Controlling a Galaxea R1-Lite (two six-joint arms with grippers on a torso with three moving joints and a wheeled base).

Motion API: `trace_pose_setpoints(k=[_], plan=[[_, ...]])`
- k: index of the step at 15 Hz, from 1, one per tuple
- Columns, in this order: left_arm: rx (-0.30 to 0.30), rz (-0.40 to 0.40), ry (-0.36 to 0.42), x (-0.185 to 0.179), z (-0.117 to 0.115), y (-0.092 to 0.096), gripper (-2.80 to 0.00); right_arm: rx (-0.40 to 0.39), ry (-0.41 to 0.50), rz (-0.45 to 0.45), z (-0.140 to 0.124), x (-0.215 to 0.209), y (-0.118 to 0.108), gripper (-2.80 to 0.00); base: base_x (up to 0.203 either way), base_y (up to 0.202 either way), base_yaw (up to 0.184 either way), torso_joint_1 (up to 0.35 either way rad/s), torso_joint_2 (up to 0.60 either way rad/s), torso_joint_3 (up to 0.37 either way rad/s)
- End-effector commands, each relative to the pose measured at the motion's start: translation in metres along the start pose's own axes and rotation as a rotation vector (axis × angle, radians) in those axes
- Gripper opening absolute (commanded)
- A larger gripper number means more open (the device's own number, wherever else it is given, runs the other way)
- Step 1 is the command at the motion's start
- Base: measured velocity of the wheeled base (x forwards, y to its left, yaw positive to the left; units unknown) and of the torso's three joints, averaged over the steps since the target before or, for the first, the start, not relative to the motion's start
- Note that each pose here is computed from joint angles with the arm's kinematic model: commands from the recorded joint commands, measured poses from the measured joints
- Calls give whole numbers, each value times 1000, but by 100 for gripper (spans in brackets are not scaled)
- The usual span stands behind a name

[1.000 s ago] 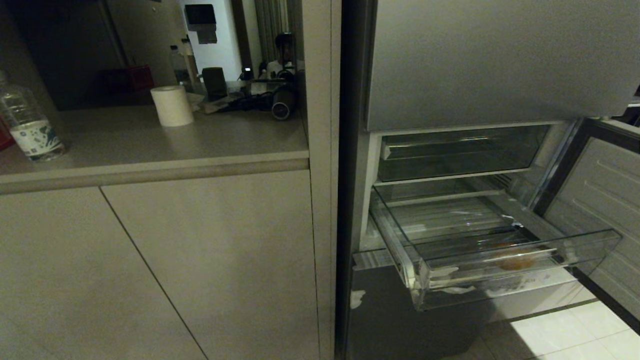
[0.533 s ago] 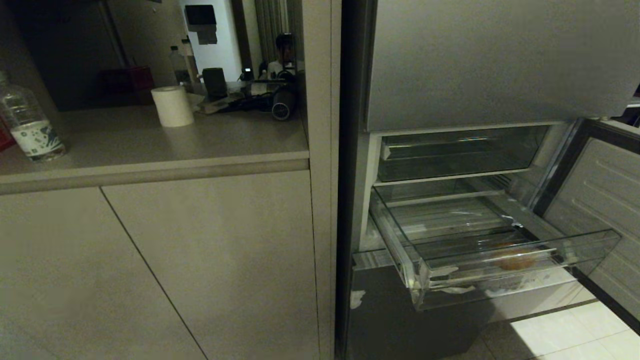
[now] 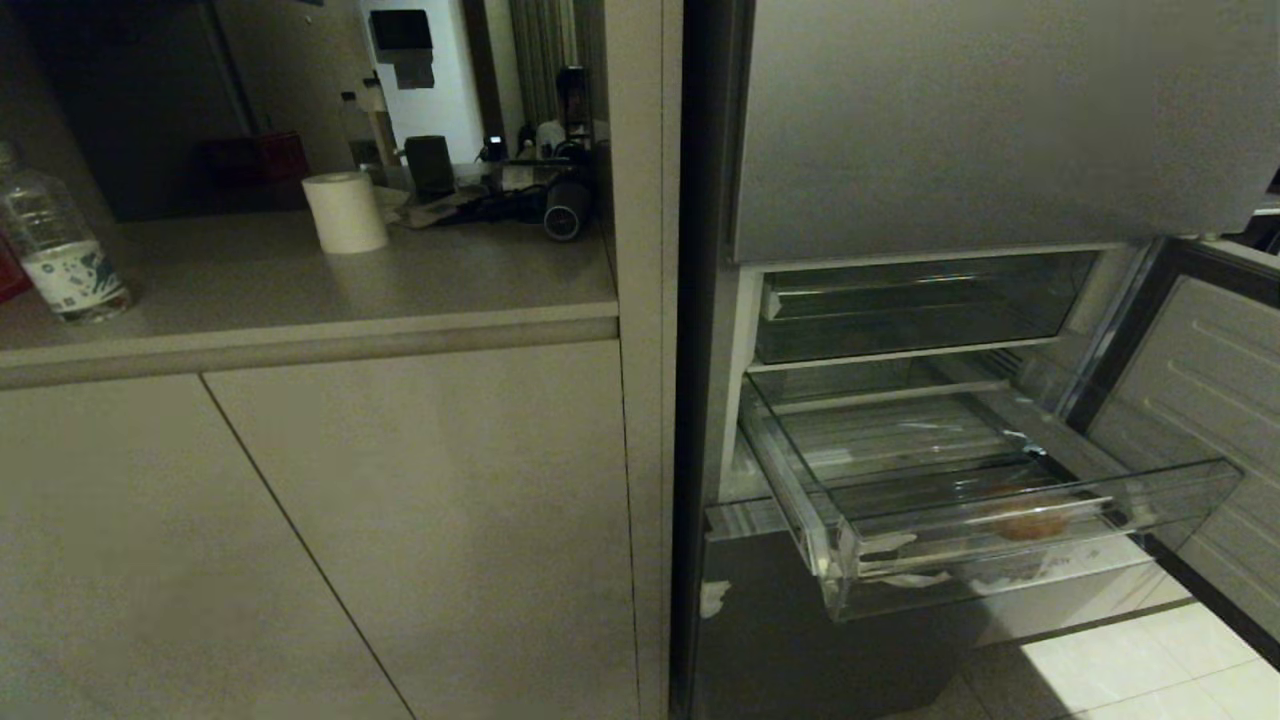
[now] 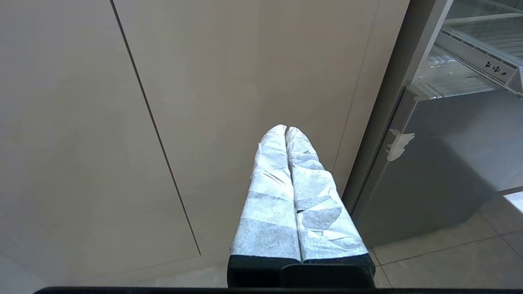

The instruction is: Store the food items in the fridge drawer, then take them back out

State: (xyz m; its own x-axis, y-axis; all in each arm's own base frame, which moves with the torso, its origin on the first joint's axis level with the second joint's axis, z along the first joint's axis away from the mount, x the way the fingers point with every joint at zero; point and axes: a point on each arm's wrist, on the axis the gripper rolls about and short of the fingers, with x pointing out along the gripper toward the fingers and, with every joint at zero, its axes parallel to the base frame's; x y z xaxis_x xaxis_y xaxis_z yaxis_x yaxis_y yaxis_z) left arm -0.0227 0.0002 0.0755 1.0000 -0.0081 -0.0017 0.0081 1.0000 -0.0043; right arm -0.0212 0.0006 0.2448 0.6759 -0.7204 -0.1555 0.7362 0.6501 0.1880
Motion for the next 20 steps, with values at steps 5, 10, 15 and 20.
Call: trace_pose_setpoints(k=[5,10,15,20], plan=[[0,0,1,0,0,0,-280,79,-89,-122,57,75,30,-280,0,0,0,0,0,0],[0,-1,1,0,0,0,-280,114,-249,-251,120,117,21,-280,0,0,0,0,0,0],[0,0,1,0,0,0,-280,134,-271,-484,147,135,-53,-280,0,0,0,0,0,0],[0,0,1,0,0,0,-280,204,-248,-736,140,136,-155,-280,0,0,0,0,0,0]])
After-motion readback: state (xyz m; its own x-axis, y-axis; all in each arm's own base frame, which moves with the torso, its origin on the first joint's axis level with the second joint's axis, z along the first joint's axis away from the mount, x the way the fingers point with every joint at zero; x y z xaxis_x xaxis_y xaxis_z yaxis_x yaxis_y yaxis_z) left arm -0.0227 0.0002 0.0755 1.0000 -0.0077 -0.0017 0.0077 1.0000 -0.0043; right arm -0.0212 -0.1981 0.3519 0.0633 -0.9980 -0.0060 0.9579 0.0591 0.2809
